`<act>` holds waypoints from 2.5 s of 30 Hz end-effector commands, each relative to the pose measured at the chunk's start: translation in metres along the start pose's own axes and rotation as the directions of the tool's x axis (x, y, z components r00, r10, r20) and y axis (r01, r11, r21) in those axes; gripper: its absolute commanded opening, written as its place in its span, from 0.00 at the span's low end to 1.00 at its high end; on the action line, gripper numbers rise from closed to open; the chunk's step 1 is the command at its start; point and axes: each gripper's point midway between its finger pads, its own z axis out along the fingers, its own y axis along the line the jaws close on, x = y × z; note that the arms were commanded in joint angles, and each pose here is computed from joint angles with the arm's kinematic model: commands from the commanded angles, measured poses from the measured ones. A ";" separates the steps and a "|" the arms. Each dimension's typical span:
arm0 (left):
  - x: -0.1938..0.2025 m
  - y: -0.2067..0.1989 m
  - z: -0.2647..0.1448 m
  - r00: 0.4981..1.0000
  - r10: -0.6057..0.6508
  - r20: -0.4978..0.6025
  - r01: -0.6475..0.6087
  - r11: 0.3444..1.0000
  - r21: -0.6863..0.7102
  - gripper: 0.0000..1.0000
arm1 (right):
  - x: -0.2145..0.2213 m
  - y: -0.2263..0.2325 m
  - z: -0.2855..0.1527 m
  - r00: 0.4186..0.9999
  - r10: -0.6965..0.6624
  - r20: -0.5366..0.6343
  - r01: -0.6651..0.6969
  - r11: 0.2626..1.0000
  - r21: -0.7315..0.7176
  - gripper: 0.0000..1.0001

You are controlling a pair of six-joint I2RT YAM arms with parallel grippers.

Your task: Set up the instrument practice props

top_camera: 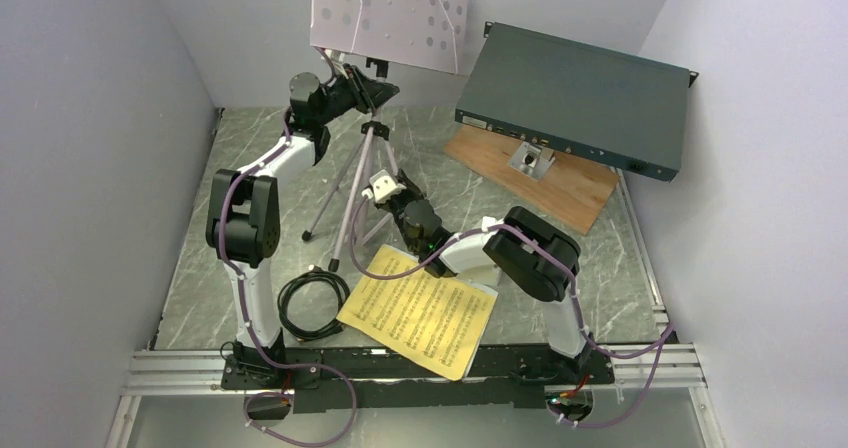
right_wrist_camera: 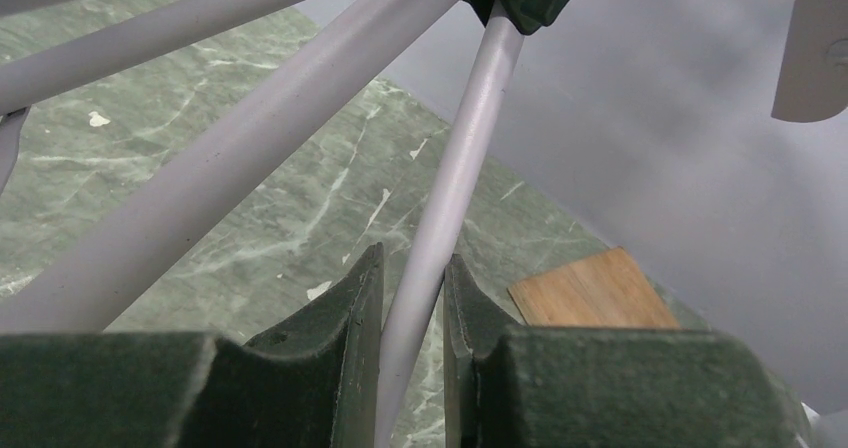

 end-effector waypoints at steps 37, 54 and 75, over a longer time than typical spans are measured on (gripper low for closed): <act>-0.075 -0.144 -0.098 0.825 0.509 0.243 -0.564 0.741 0.363 0.00 | 0.015 -0.049 0.067 0.996 -0.055 -0.065 0.064 0.987 0.147 0.00; -0.017 -0.105 -0.109 0.861 0.489 0.142 -0.508 0.808 0.298 0.00 | 0.014 -0.015 -0.007 0.943 0.191 -0.274 -0.260 0.935 -0.241 0.79; -0.029 -0.120 -0.115 0.856 0.491 0.163 -0.518 0.807 0.284 0.00 | -0.139 0.013 -0.043 0.496 0.818 -0.291 -0.808 0.311 -0.501 0.92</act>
